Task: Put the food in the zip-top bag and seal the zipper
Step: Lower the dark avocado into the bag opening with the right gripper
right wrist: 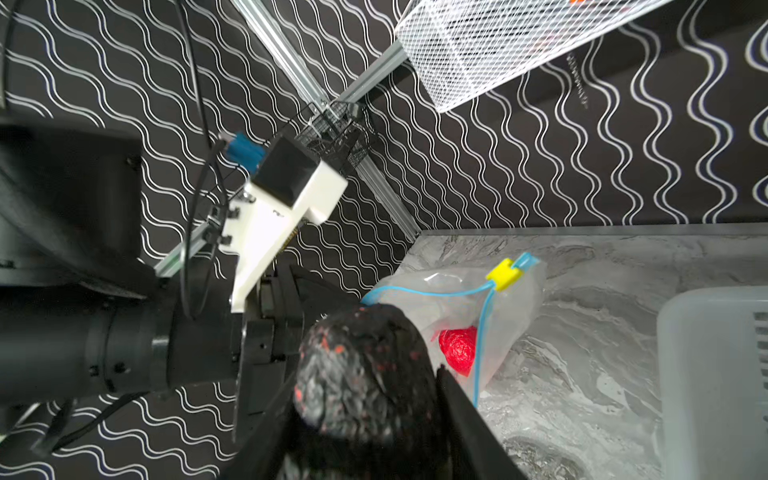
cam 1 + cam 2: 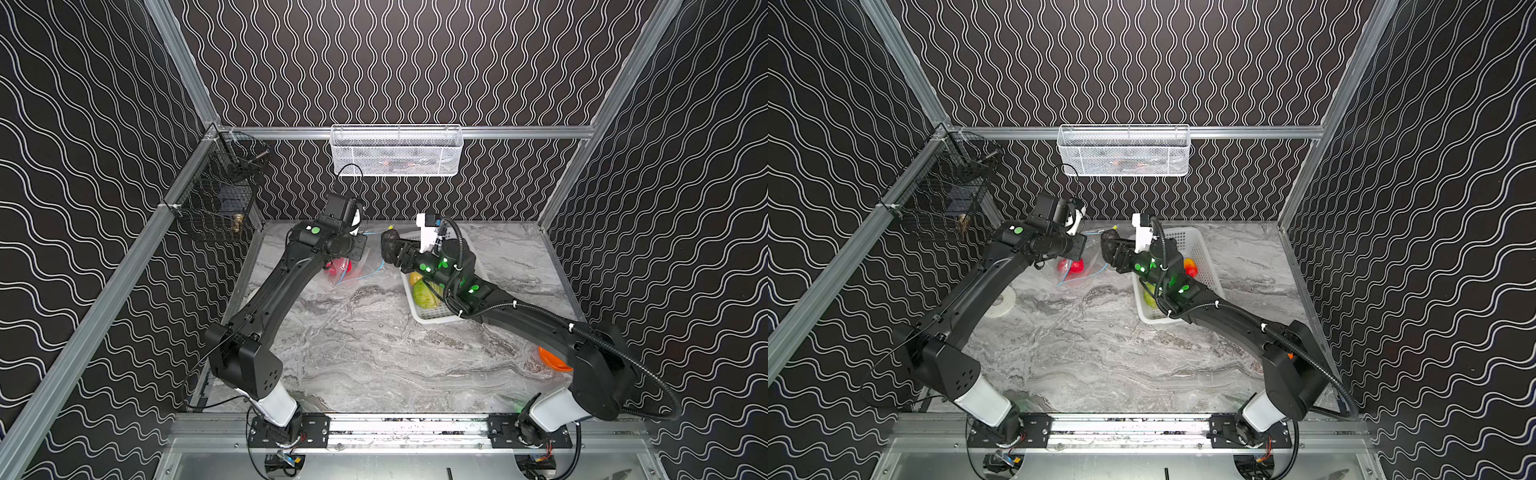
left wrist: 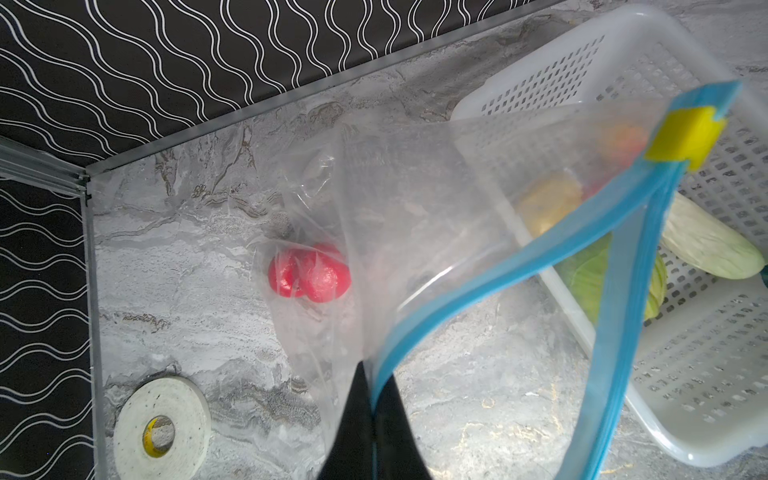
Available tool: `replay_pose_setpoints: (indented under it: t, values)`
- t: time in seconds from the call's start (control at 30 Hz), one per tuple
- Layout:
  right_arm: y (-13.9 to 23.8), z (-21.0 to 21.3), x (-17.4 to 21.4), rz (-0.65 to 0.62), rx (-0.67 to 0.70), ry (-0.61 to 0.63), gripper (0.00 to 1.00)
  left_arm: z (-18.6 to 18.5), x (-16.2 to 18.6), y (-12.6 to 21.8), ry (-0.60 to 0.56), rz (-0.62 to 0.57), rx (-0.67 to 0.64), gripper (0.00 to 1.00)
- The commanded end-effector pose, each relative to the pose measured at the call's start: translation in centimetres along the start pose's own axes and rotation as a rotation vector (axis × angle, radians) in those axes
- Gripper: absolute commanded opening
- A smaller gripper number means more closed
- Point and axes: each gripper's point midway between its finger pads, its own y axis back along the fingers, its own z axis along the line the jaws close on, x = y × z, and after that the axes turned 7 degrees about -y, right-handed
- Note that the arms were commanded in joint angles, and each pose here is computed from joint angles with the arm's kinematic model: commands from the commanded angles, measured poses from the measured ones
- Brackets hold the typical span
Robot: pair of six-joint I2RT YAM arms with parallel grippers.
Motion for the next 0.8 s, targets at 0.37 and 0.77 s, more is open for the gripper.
replay_pose_setpoints:
  t: [0.37,0.77]
  values:
    - [-2.4,1.3,1.5,-0.014,-0.038,0.023,0.30,-0.1,-0.6,0.6,0.009,-0.024,0.010,0.00]
    - [-4.6,-0.6,2.9,0.004,0.079,0.072,0.38,0.1,-0.7,0.8,0.014,-0.029,0.001,0.00]
